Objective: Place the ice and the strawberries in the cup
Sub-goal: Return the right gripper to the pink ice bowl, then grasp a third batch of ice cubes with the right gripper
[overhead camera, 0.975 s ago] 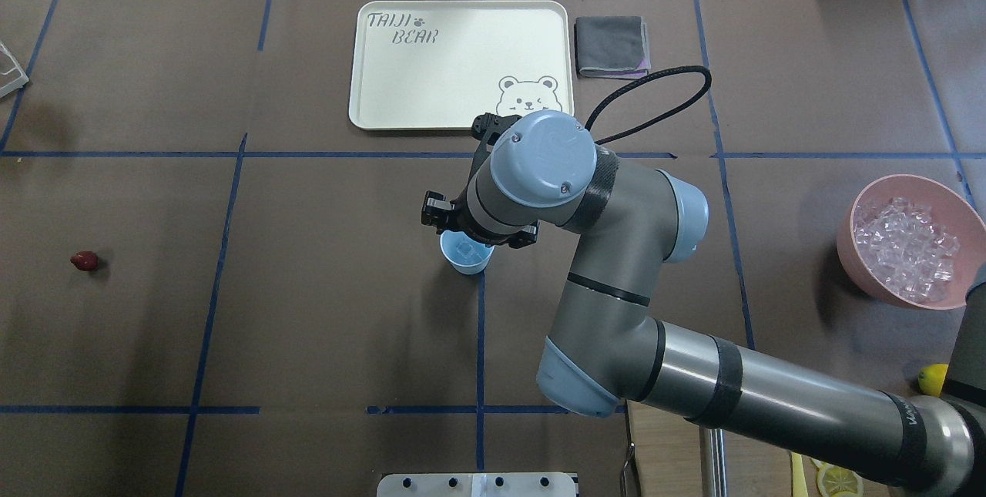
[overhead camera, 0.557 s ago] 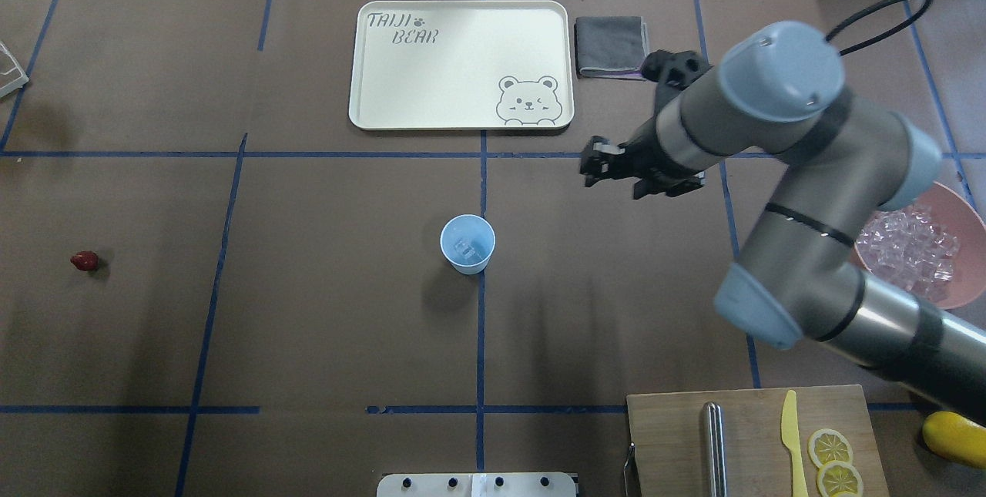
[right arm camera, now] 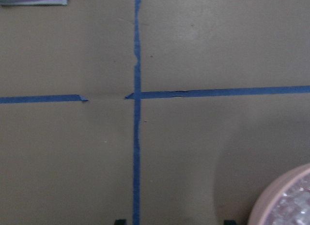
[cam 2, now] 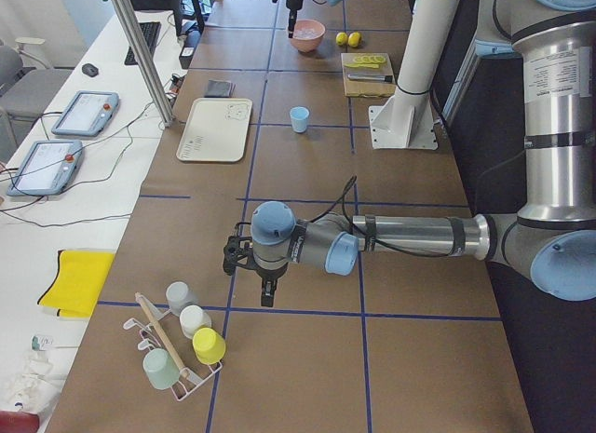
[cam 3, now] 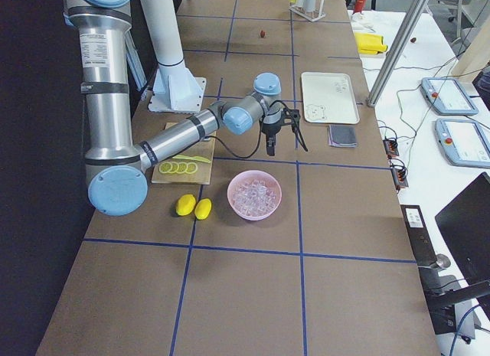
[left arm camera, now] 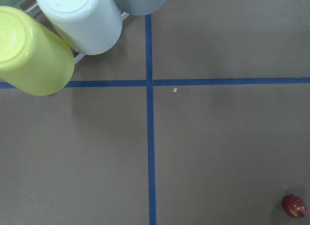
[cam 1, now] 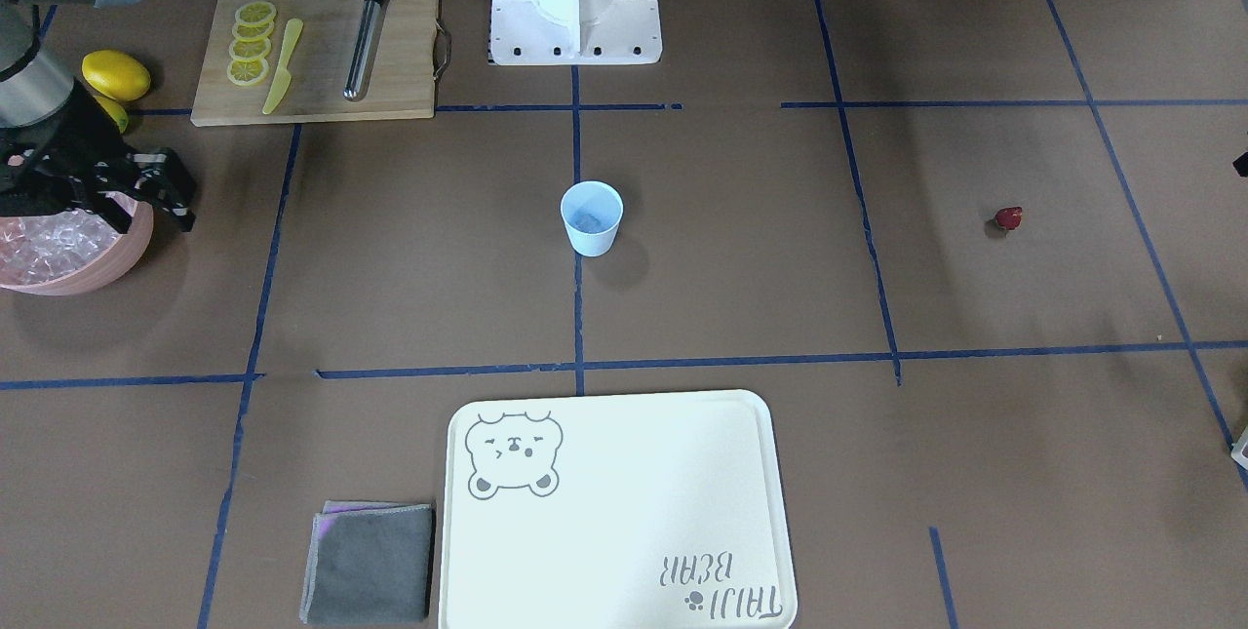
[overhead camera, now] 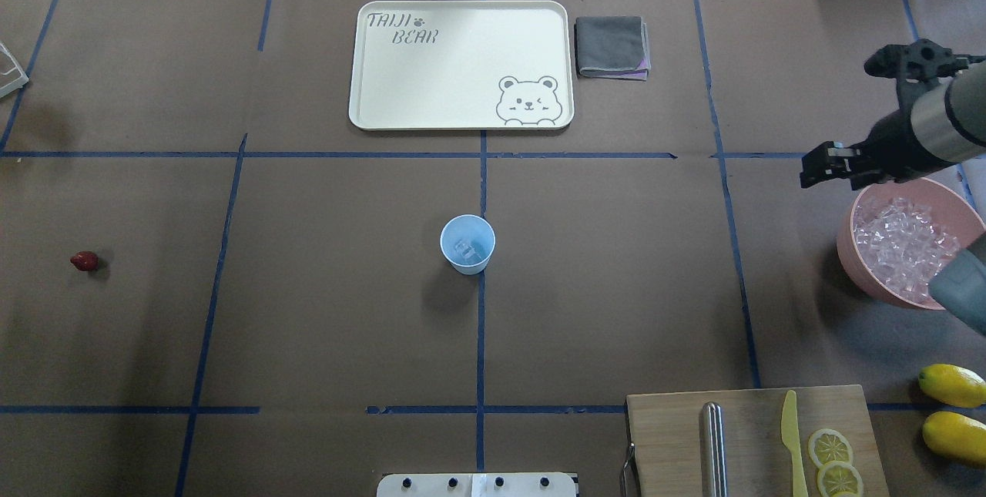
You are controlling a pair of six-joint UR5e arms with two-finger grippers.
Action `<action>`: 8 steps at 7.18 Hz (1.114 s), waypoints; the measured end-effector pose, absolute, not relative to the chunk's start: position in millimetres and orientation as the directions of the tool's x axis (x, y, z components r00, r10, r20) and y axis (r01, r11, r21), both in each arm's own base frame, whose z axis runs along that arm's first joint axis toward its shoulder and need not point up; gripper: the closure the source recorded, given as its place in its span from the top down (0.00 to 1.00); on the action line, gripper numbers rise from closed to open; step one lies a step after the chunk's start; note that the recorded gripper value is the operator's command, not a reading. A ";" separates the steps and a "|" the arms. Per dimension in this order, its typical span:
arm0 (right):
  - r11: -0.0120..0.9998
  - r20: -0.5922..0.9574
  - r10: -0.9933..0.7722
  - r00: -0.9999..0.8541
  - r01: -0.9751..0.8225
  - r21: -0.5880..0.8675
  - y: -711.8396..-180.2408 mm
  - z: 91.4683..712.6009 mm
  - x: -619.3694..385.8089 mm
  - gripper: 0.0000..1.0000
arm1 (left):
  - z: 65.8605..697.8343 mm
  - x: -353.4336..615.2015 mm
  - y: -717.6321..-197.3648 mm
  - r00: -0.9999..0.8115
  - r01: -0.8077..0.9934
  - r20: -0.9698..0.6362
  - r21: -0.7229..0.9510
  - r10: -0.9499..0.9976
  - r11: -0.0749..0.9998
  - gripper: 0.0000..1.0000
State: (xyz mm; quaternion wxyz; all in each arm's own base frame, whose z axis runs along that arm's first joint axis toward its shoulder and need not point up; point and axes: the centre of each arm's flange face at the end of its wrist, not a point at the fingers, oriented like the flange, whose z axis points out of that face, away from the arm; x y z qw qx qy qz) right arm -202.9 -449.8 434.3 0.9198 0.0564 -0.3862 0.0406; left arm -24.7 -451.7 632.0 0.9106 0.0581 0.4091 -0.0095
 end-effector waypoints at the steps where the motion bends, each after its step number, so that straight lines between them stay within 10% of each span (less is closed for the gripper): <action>1: 0.989 0.678 0.030 0.734 -0.121 0.088 -438.6 456.9 -185.7 0.77 | 631.9 -24.8 -451.8 0.665 0.065 -0.746 0.098 0.030 0.993 1.00; 8: 0.983 0.602 -0.034 0.798 -0.081 0.163 -420.5 532.6 -171.9 0.75 | 630.7 -24.7 -452.3 0.665 0.066 -0.746 0.100 0.031 0.993 1.00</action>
